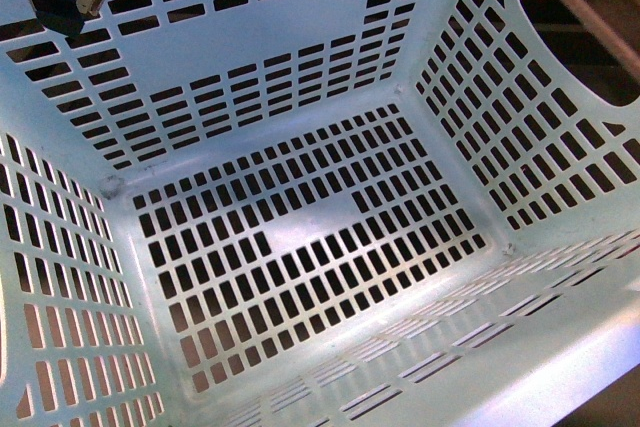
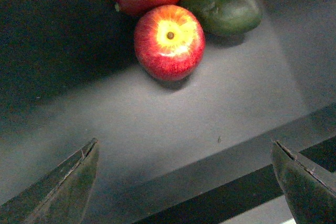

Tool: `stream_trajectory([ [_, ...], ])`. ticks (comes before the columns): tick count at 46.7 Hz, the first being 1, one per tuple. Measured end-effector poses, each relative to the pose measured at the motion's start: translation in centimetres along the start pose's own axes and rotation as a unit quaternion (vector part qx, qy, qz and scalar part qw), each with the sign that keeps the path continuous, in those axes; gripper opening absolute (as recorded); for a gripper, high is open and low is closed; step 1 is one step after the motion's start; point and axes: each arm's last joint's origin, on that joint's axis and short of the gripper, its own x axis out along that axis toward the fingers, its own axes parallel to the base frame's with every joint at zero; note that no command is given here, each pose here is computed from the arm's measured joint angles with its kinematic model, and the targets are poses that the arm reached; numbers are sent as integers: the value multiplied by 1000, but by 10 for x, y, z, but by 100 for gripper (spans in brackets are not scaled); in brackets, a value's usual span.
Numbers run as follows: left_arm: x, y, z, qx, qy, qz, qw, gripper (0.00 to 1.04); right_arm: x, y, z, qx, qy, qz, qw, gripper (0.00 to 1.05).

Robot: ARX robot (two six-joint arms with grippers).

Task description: Pick apple with right arm and hold basket with left

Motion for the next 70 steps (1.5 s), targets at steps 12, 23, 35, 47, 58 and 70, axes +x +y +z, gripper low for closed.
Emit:
stream_trajectory([
  [12,0,0,0,0,0,0,1000,7,37,-13,-6,19,47,-3,999,96],
  [23,0,0,0,0,0,0,1000,7,61,-16,3,23,52,6,998,96],
  [35,0,0,0,0,0,0,1000,7,89,-8,33,20,35,31,999,96],
  [47,0,0,0,0,0,0,1000,7,104,1,47,10,26,46,999,96],
  [58,0,0,0,0,0,0,1000,7,118,3,43,7,45,47,998,96],
  [70,0,0,0,0,0,0,1000,7,122,4,40,8,51,49,997,76],
])
